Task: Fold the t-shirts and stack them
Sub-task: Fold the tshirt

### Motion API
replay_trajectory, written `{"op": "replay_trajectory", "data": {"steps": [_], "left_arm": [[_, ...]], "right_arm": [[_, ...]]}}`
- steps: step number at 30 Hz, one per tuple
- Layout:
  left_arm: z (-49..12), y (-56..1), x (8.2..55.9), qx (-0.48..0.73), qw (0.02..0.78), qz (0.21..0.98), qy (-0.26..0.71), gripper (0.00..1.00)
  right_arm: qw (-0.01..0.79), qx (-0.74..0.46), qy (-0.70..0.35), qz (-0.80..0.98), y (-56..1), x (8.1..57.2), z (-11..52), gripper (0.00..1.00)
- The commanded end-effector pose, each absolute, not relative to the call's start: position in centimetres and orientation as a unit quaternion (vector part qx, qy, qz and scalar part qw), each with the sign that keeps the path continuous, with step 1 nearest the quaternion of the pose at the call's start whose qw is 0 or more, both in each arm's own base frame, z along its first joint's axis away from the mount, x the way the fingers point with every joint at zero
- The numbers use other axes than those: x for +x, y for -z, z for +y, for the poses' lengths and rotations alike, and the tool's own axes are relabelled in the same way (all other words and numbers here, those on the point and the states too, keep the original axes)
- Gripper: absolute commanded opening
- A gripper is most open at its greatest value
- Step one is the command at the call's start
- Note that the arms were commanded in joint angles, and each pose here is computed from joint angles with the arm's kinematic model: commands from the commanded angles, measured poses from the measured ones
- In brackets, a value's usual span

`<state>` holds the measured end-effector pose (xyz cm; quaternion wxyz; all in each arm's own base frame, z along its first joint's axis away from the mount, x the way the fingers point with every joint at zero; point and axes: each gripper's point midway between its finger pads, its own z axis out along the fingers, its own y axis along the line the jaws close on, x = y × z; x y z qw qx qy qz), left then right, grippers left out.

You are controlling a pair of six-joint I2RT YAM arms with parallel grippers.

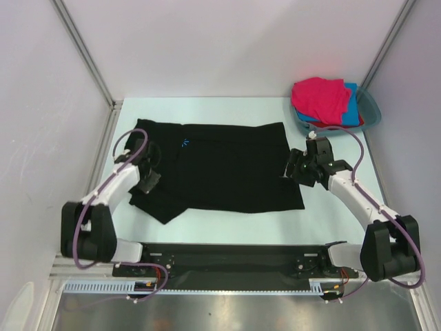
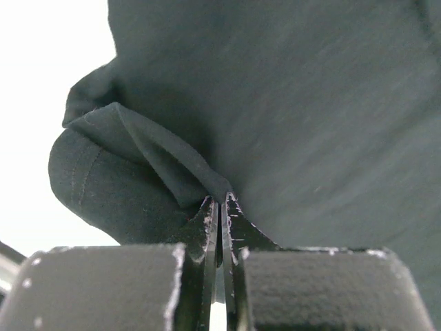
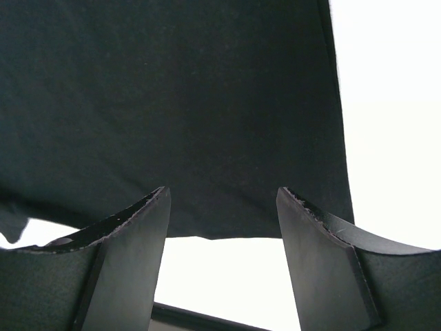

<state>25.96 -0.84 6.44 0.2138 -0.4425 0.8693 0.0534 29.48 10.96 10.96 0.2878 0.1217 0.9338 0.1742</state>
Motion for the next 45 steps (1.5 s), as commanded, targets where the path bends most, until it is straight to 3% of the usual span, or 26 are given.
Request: {"op": "replay_trajectory", "data": {"steps": [1,5,10,14,21,26,29,35,45], "left_arm": [[-0.7,-7.4,30.2,-0.428,0.239,0.871,-0.034,0.02],[-0.5,-7.1,33.6,-0.426,0.222,0.877,-0.021,0.03],[-0.8,-6.4,37.0,-0.397,0.206,0.894,-0.002,0.20],[-1.2,-6.6,39.5,-0.385,0.199,0.901,0.014,0.87],[-1.2,-9.1,39.8,-0.381,0.240,0.892,0.032,0.89],[-0.1,-10.4,36.9,-0.390,0.264,0.882,0.007,0.89],[1.4,-12.3,35.1,-0.402,0.320,0.858,-0.023,0.90],[3.5,-15.2,32.0,-0.434,0.390,0.811,-0.044,0.90],[3.7,-14.6,29.9,-0.434,0.386,0.813,-0.050,0.91]], "right_arm": [[0.314,0.110,-0.177,0.926,-12.4,31.6,11.1,0.69],[0.311,0.109,-0.177,0.927,-12.3,32.5,11.4,0.69],[0.297,0.108,-0.179,0.932,-11.3,33.5,11.8,0.68],[0.279,0.097,-0.192,0.936,-10.5,33.7,12.7,0.68],[0.239,0.005,-0.299,0.924,-10.8,32.8,18.3,0.68],[0.229,-0.062,-0.367,0.899,-12.7,31.5,23.8,0.69],[0.195,-0.090,-0.468,0.857,-14.6,29.7,28.0,0.70],[0.138,-0.072,-0.564,0.811,-14.3,28.4,33.9,0.70],[0.025,-0.053,-0.675,0.735,-11.7,23.5,45.0,0.67]]}}
